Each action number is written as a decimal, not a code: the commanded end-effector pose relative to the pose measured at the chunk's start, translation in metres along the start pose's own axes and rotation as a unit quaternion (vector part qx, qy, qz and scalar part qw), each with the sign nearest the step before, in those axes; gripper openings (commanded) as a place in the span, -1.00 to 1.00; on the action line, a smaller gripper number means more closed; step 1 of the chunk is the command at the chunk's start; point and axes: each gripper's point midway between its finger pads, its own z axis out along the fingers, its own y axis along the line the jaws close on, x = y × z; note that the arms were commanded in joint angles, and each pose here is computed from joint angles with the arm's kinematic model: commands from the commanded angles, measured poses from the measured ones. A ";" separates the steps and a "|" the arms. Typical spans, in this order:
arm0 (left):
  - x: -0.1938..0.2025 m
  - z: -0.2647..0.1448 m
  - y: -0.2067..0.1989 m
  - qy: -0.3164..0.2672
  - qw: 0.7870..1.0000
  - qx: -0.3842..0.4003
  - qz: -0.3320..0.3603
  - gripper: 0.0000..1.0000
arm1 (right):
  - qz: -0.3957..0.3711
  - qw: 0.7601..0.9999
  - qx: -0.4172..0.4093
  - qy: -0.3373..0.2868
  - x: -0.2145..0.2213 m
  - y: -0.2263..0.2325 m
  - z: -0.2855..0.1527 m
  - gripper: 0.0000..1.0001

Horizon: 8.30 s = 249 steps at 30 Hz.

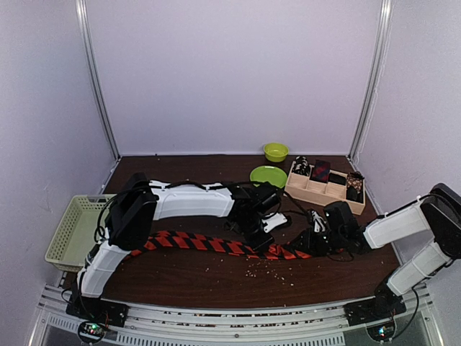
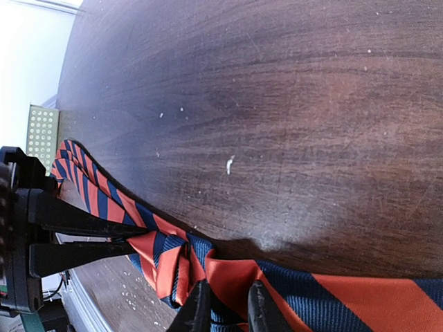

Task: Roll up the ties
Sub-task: Tie the tie at the center of the board.

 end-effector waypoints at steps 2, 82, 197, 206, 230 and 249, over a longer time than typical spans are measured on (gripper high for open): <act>-0.012 -0.007 0.004 -0.037 0.996 -0.022 -0.072 -0.98 | 0.006 1.000 0.005 0.008 0.007 -0.006 -0.002 -0.62; -0.016 -0.043 -0.008 -0.115 0.992 -0.031 -0.043 0.20 | 0.062 0.996 -0.070 -0.009 0.009 0.019 0.008 -1.00; 0.089 -0.239 0.103 -0.260 0.942 -0.199 -0.069 0.91 | 0.129 0.987 0.015 -0.090 -0.022 -0.023 -0.081 0.54; 0.104 -0.200 0.071 -0.176 0.980 -0.091 -0.005 0.81 | 0.123 0.989 -0.002 -0.086 -0.025 0.004 -0.058 0.74; 0.180 -0.154 0.070 -0.042 0.997 -0.058 0.043 0.24 | 0.201 0.959 0.185 -0.082 -0.012 -0.109 -0.098 0.78; 0.196 -0.117 0.078 0.062 0.993 -0.056 0.081 -0.84 | 0.189 0.963 0.188 -0.045 -0.010 -0.114 -0.092 0.71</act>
